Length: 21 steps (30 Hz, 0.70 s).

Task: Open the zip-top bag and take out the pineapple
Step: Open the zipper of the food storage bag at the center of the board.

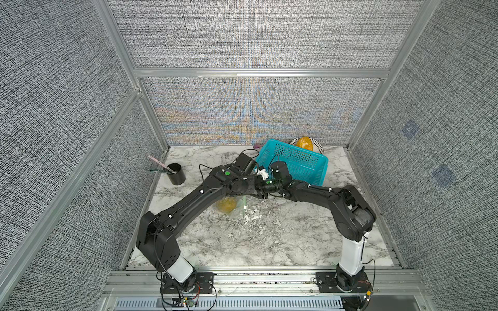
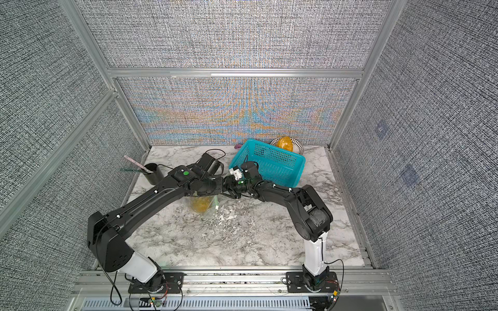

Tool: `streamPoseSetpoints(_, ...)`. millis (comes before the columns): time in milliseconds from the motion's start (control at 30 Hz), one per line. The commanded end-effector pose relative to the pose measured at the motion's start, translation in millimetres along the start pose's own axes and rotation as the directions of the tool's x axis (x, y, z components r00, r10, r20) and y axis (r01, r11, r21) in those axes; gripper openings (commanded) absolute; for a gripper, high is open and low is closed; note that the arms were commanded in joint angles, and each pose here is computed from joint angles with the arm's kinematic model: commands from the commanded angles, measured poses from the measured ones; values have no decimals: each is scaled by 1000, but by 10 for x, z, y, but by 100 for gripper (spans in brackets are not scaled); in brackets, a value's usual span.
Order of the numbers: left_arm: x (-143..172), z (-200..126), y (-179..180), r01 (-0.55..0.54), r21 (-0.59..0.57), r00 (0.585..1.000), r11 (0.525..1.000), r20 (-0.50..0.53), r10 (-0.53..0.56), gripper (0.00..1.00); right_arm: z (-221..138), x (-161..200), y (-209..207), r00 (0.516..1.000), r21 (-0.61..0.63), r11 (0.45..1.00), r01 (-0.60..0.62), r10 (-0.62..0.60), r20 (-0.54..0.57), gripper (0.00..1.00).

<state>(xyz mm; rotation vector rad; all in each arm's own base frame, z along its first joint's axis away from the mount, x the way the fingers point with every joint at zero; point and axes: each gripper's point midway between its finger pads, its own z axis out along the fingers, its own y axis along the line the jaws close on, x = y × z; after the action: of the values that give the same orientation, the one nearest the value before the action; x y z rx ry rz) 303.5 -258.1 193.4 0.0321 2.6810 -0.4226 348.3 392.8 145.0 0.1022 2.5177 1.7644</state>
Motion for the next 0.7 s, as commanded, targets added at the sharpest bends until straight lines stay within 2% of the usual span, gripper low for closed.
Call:
streamPoseSetpoints(0, -48, -43, -69, -15, 26, 1000, 1000, 20, 15, 5, 56, 70, 103, 999, -45, 999, 17, -19, -43, 54)
streamPoseSetpoints(667, 138, -147, -61, -34, 57, 999, 998, 24, 33, 6, 447, 67, -141, 997, -52, 998, -21, 17, -79, 64)
